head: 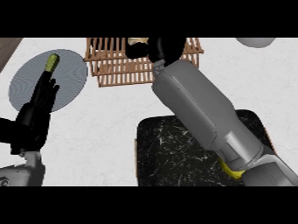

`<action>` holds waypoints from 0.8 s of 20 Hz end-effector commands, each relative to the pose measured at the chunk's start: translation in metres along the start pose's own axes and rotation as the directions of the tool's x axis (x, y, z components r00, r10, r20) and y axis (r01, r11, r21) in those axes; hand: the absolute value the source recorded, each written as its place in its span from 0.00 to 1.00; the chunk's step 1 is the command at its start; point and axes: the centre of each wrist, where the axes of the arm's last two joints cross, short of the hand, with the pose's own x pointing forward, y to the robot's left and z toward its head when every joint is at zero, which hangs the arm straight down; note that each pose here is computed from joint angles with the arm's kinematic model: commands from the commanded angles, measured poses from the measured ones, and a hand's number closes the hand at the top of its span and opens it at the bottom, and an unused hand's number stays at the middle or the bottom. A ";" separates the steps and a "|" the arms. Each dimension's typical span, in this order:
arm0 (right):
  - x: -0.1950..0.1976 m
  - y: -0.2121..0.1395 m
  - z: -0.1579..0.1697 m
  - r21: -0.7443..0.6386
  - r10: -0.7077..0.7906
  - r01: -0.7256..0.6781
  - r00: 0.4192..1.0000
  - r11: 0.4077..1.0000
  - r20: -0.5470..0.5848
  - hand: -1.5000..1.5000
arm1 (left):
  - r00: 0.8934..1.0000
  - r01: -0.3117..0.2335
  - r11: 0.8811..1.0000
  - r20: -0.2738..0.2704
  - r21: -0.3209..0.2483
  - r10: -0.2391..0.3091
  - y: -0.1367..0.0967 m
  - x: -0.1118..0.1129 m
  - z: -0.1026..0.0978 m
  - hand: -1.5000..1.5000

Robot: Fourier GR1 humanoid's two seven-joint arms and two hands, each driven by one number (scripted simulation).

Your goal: Pick the cupcake from the tray and place it in the tiered shelf

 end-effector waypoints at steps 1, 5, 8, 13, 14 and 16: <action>-0.016 0.004 -0.013 -0.044 -0.125 0.122 0.989 0.992 -0.084 1.00 | 1.000 -0.005 1.000 0.004 -0.016 0.005 -0.011 -0.001 -0.007 0.50; 0.002 -0.001 -0.025 0.049 -0.116 0.121 0.988 0.991 -0.101 0.00 | 1.000 0.005 1.000 0.016 -0.009 -0.005 -0.002 0.005 0.004 0.50; -0.010 0.007 -0.020 0.075 -0.124 0.130 0.989 0.989 -0.075 0.00 | 1.000 -0.014 1.000 -0.001 -0.011 0.014 -0.007 -0.003 0.006 0.50; -0.018 0.008 -0.024 0.039 -0.221 0.222 0.975 0.974 -0.029 0.00 | 1.000 0.008 1.000 -0.001 0.001 -0.008 0.015 0.009 -0.007 0.50; -0.011 0.005 -0.028 0.031 -0.234 0.234 0.972 0.972 -0.029 0.00 | 1.000 0.001 1.000 -0.005 -0.013 -0.001 0.002 -0.003 -0.004 0.50; -0.013 -0.001 -0.029 0.023 -0.312 0.312 0.950 0.950 0.012 0.00 | 1.000 0.016 1.000 0.005 0.005 -0.016 0.013 -0.001 0.008 0.50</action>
